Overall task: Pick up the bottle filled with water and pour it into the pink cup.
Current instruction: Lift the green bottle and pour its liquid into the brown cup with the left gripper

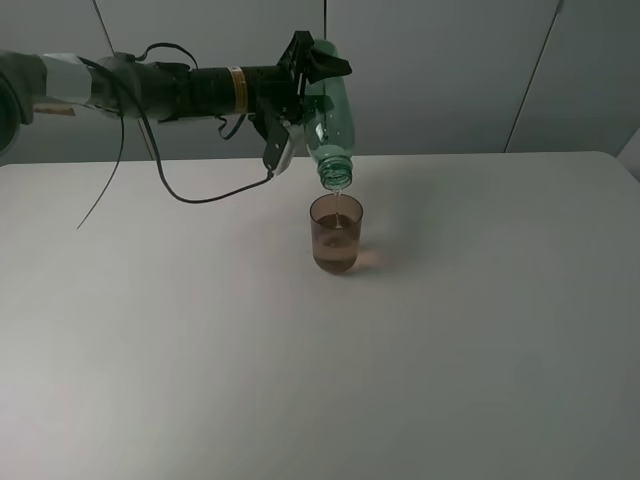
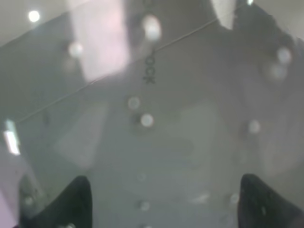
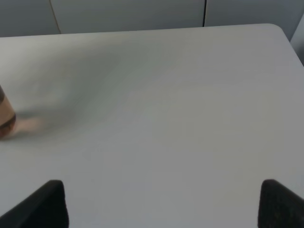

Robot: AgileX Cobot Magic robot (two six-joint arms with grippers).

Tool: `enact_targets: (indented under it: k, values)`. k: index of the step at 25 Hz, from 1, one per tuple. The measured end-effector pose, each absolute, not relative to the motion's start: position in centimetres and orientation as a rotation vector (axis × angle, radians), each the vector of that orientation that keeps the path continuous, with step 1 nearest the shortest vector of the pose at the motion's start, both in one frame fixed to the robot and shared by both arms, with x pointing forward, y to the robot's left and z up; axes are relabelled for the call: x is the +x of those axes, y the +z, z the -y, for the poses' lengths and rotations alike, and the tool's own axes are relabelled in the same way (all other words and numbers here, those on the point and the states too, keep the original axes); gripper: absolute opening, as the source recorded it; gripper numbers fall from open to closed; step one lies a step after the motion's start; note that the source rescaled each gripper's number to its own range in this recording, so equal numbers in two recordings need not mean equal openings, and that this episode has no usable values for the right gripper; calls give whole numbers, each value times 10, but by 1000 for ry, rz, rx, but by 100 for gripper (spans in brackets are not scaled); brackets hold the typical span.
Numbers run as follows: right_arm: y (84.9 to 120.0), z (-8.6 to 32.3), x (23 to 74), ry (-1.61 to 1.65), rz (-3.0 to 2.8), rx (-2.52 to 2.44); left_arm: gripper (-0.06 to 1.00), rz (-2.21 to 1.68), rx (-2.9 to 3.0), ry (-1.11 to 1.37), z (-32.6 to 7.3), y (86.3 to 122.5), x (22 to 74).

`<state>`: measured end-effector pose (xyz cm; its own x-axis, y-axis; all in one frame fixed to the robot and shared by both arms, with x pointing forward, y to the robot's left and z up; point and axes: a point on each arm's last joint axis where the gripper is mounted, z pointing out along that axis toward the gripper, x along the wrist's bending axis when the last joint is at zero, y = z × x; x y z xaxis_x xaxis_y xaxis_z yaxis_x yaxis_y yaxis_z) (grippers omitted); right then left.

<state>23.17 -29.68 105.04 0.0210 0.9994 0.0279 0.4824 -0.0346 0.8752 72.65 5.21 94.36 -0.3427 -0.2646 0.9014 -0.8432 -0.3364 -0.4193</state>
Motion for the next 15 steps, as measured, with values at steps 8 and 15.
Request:
enact_targets:
  k: [8, 15]
  values:
    - [1050, 297, 232, 941, -1544, 1603, 0, 1527, 1404, 1742, -48, 943, 724]
    - [1050, 297, 232, 941, -1544, 1603, 0, 1578, 1384, 1774, -46, 950, 722]
